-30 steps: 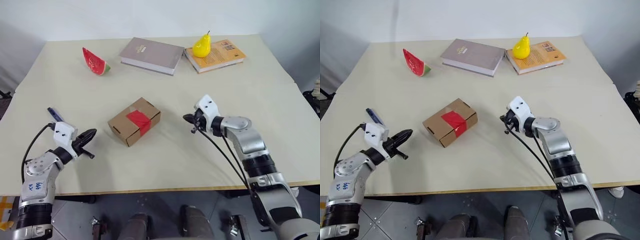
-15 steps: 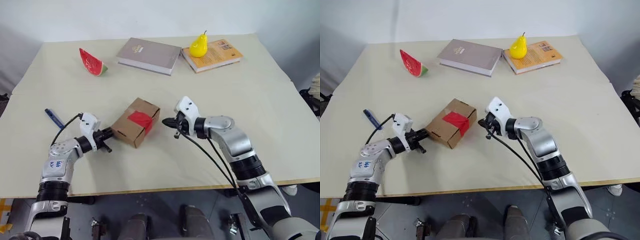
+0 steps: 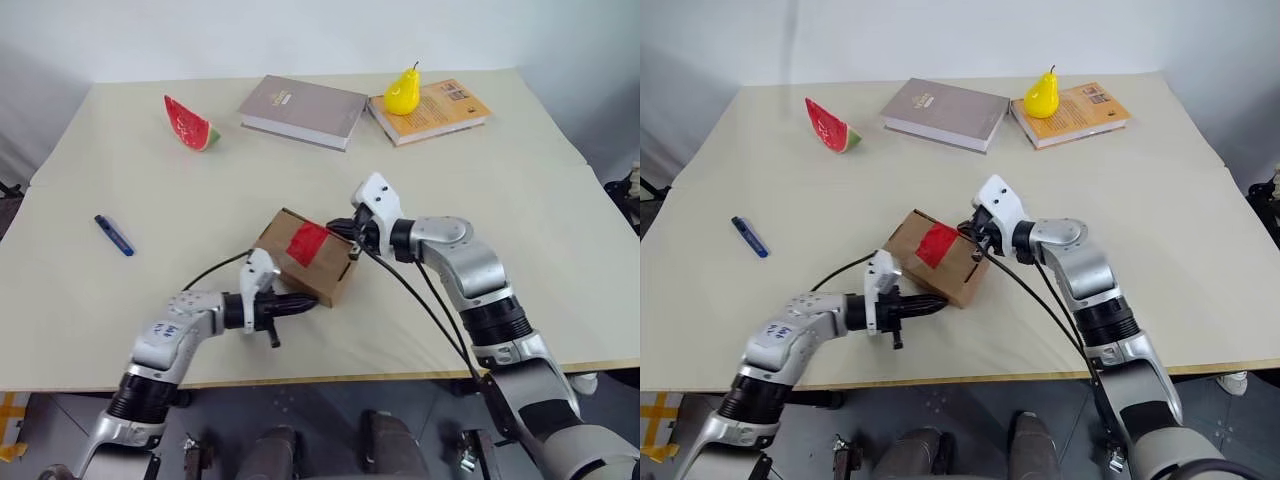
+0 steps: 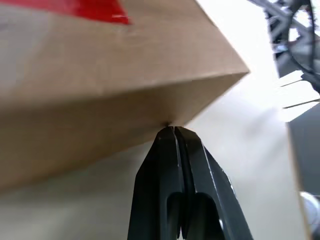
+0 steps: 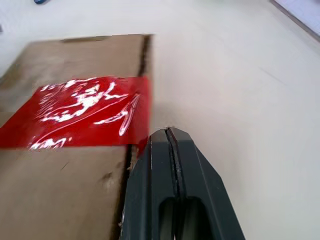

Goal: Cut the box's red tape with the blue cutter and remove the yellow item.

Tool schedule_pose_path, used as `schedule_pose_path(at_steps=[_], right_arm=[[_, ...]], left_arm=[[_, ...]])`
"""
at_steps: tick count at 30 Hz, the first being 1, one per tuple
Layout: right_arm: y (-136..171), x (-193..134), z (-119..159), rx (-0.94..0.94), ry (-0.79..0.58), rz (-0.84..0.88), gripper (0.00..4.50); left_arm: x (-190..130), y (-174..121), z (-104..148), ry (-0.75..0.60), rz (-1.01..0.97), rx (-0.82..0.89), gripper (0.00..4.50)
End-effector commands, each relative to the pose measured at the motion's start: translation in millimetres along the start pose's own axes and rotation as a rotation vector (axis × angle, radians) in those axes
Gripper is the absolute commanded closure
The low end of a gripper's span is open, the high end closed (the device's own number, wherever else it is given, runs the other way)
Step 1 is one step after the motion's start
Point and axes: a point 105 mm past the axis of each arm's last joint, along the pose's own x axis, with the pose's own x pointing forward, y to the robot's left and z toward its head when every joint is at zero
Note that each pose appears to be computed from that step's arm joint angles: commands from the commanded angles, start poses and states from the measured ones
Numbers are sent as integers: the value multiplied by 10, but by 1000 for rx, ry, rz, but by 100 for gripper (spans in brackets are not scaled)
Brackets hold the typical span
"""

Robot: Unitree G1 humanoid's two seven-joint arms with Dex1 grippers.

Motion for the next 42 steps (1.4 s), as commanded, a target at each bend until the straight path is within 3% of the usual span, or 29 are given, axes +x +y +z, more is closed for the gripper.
schedule_pose_path(at_steps=[1,6,9,12,18,22,25,30,33,42], right_arm=[[-30,-90,31,-90,11,4,450],[-286,-399,14,-103,17,-126,450],[-445,-609,12,-89,11,-224,450],[-582,-952,-104,-45,46,-314,450],[-326,-1168,-408,-26,195,-227,450],[4,-1065,-519,6,230,-83,450],[76,-941,-512,18,212,-67,450],[174,-861,-443,27,185,-37,450],[307,-929,-397,37,193,22,450],[346,-1165,-453,57,260,24,450]], left_arm=[[164,-38,178,-44,-18,80,448],[-33,38,141,-44,56,63,448],[-300,139,73,-22,135,51,448],[-797,364,50,-7,298,28,448],[-1173,757,233,-68,515,124,448],[-933,909,397,-128,512,180,448],[-672,904,451,-141,435,202,448],[-367,856,563,-165,329,213,448],[-120,681,565,-148,197,209,448],[21,444,430,-85,73,188,448]])
